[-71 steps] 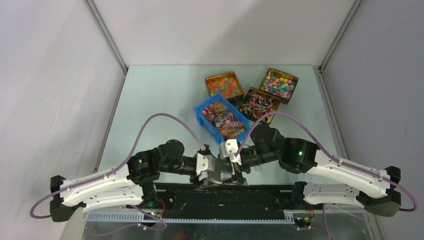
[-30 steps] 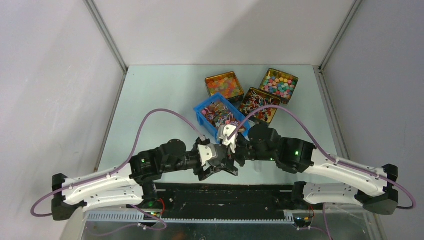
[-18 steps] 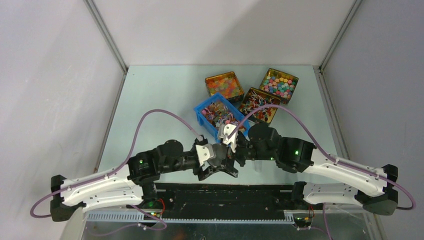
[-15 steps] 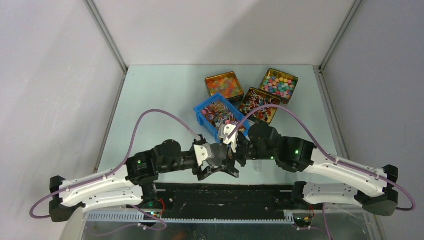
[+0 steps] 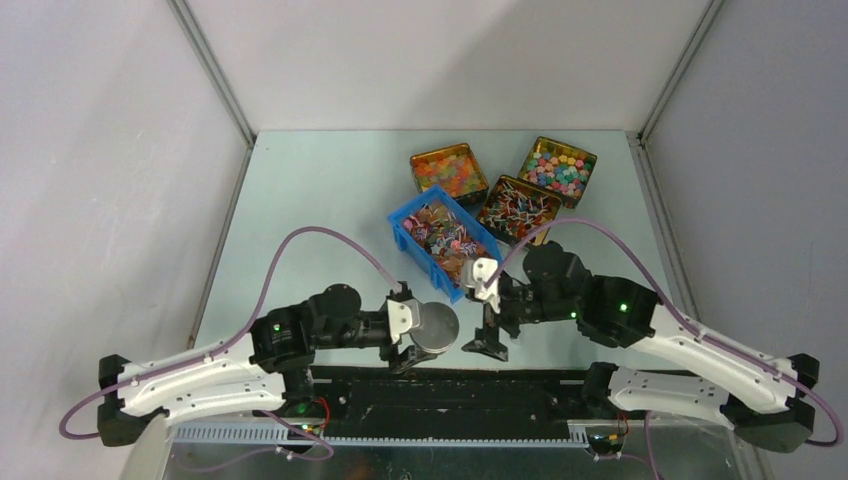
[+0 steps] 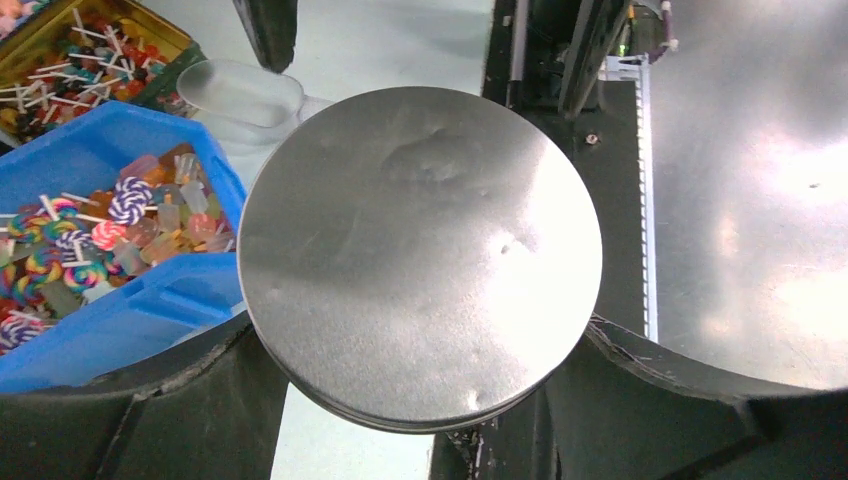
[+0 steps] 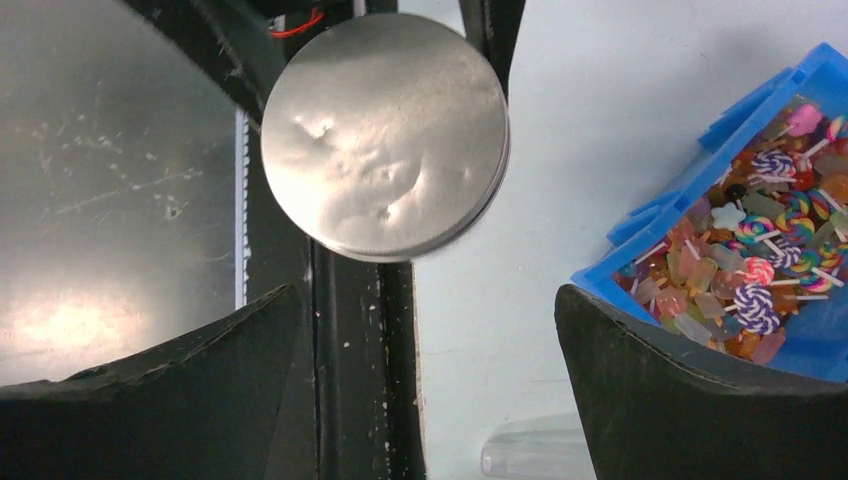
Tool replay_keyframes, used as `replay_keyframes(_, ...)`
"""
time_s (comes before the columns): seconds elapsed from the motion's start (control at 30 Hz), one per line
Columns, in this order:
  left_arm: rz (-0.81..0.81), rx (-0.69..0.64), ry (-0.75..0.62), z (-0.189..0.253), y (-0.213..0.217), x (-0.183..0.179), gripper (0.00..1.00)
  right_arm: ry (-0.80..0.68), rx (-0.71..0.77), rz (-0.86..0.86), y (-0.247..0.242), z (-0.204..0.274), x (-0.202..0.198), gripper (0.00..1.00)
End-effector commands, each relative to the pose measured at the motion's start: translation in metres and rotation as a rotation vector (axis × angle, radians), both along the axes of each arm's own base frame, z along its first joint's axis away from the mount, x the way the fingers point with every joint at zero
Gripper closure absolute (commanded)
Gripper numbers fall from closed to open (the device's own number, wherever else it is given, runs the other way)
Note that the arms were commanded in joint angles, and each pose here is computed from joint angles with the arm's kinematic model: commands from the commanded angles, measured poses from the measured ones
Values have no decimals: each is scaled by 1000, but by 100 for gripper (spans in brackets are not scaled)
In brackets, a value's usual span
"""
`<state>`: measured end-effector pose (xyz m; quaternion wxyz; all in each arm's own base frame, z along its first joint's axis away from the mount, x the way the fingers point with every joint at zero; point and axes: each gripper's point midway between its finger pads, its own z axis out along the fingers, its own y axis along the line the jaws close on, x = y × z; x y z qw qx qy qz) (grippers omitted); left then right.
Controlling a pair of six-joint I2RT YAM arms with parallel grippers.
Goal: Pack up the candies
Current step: Screw the bottle lid onto the packing bottle.
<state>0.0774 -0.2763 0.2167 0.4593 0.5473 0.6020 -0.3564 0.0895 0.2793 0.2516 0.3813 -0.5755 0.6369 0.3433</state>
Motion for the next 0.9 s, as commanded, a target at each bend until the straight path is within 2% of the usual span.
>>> replay_keyframes(0.0,-98,-49,-8,13,-4,-16,50,-21,38,132,-17,6,-20,0)
replay_keyframes(0.17,-191,-60,10,16,-10,-30,49,-56,106,244,-22,19,-31,0)
replay_keyframes(0.4,-284,-52,23,20,-21,-43,50,-70,198,342,-6,39,-39,0)
replay_keyframes(0.7,-304,-66,10,29,-32,-43,50,-37,183,423,15,36,-50,0)
replay_keyframes(0.87,-309,-59,6,31,-32,-44,50,-49,141,399,21,26,-45,2)
